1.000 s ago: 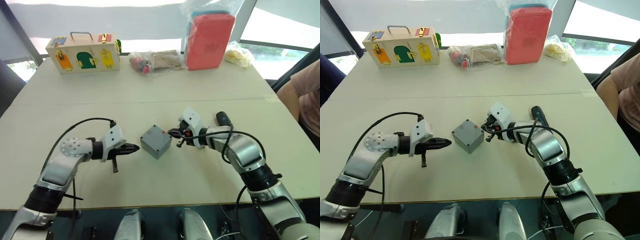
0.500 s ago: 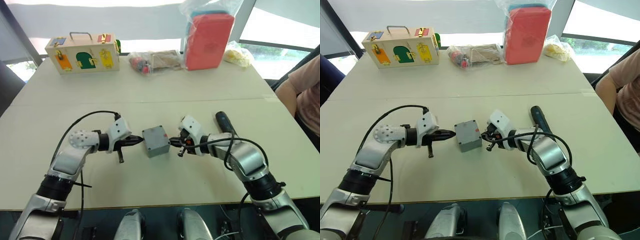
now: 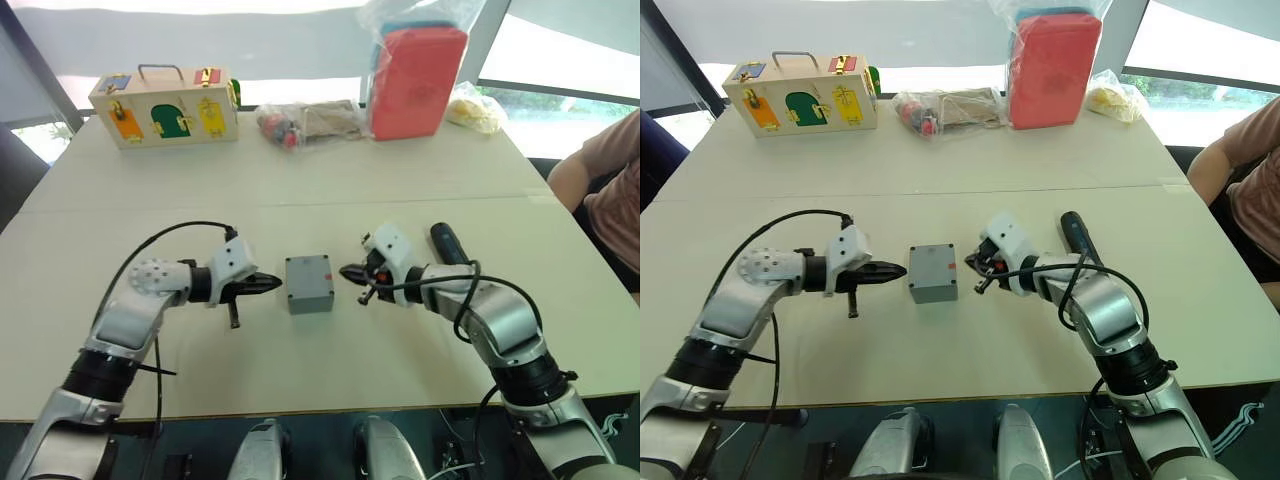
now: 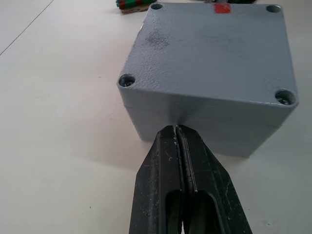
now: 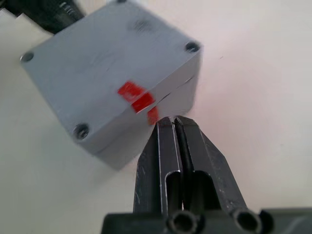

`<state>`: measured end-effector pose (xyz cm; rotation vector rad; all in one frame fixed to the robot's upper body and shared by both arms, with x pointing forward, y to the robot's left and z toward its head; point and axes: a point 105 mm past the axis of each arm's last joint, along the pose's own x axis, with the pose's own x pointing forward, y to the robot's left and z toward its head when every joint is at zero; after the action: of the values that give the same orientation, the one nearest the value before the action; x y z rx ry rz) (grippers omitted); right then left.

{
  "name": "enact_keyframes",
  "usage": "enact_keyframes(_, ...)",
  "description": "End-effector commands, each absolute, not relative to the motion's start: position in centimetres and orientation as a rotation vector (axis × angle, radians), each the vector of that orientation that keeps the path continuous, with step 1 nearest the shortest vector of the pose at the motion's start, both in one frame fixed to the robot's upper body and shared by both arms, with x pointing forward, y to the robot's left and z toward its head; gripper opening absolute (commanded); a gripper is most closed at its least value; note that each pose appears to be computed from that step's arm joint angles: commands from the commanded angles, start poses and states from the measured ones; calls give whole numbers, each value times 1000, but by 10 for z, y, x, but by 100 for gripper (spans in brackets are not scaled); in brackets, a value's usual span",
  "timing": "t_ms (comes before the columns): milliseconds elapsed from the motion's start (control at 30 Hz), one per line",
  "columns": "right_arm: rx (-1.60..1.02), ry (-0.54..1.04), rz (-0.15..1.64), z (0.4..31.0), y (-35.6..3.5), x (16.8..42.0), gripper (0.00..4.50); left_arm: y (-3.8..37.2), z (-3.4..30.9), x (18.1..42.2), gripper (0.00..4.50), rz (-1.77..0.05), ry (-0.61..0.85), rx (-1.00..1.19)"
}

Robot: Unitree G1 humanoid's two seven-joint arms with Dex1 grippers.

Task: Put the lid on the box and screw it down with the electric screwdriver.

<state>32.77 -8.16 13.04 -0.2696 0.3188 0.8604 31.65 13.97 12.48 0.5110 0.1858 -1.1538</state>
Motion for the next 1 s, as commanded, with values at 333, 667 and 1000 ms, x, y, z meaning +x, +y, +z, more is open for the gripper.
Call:
enact_keyframes(333, -117, 185, 532, 156, -121, 398, 285, 140, 211, 303, 0, -1135, -12, 486)
enact_keyframes(667, -139, 197, 546, 144, -117, 409, 285, 132, 213, 302, 0, -1139, -23, 484)
enact_keyframes(1000, -144, 211, 566, 138, -111, 414, 285, 127, 214, 301, 0, -1144, -32, 479)
